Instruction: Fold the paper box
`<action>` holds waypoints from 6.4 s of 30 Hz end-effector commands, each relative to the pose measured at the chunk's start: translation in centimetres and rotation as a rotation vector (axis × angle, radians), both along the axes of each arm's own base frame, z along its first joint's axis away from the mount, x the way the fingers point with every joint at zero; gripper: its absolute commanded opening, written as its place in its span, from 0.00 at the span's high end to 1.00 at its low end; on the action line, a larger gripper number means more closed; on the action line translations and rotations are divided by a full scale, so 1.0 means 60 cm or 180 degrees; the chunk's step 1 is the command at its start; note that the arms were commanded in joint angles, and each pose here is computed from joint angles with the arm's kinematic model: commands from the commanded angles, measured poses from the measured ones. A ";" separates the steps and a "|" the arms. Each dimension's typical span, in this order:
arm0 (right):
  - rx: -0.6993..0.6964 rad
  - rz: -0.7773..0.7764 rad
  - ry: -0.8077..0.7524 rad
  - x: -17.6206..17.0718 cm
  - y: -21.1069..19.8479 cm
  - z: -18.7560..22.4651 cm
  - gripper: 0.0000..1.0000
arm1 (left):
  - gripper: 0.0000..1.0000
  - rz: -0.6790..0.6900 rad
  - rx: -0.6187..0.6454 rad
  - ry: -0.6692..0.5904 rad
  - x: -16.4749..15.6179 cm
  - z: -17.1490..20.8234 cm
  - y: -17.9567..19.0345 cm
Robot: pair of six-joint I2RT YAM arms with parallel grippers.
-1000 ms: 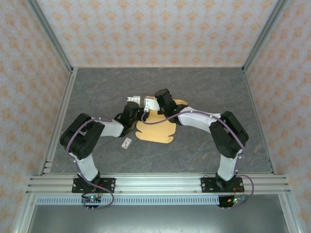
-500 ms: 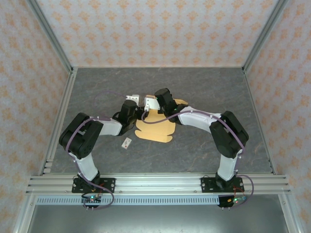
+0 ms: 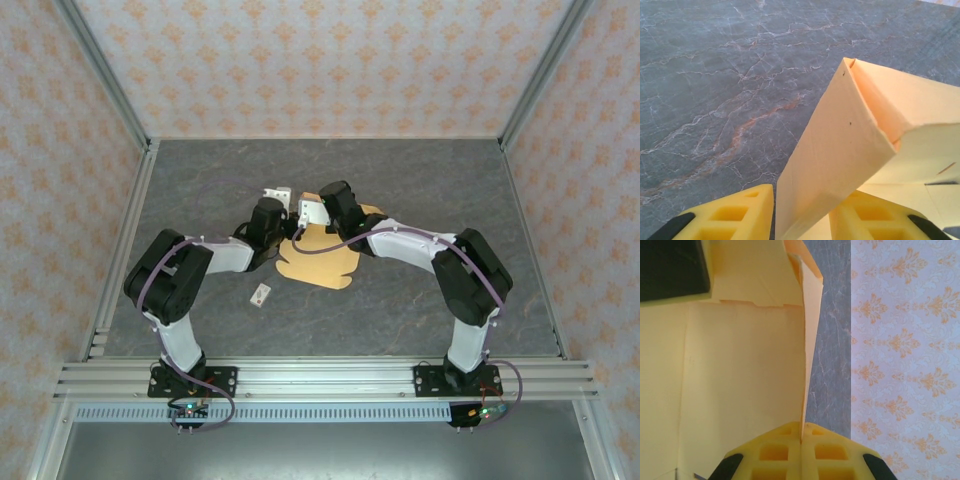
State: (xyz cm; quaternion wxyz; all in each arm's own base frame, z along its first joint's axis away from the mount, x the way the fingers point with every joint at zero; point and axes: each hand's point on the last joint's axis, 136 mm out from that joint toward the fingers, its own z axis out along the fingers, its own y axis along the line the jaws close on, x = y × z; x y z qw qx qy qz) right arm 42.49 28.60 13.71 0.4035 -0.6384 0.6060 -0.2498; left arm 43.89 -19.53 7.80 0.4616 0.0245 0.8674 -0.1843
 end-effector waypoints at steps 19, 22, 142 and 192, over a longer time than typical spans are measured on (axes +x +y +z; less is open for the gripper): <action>0.0241 0.0170 0.0571 -0.059 0.019 0.015 1.00 | 0.88 0.1205 0.0111 0.0081 0.029 -0.008 0.085; 0.0288 0.0176 0.0621 -0.065 0.021 0.011 1.00 | 0.88 0.1287 0.0099 0.0100 0.032 -0.006 0.085; 0.0255 0.0112 0.0394 -0.048 0.022 -0.012 1.00 | 0.88 0.0686 -0.0123 0.0114 0.046 -0.025 0.011; 0.4312 -0.2863 0.2180 -0.082 -0.046 0.167 0.28 | 1.00 0.0077 0.0337 -0.0150 0.001 0.025 0.045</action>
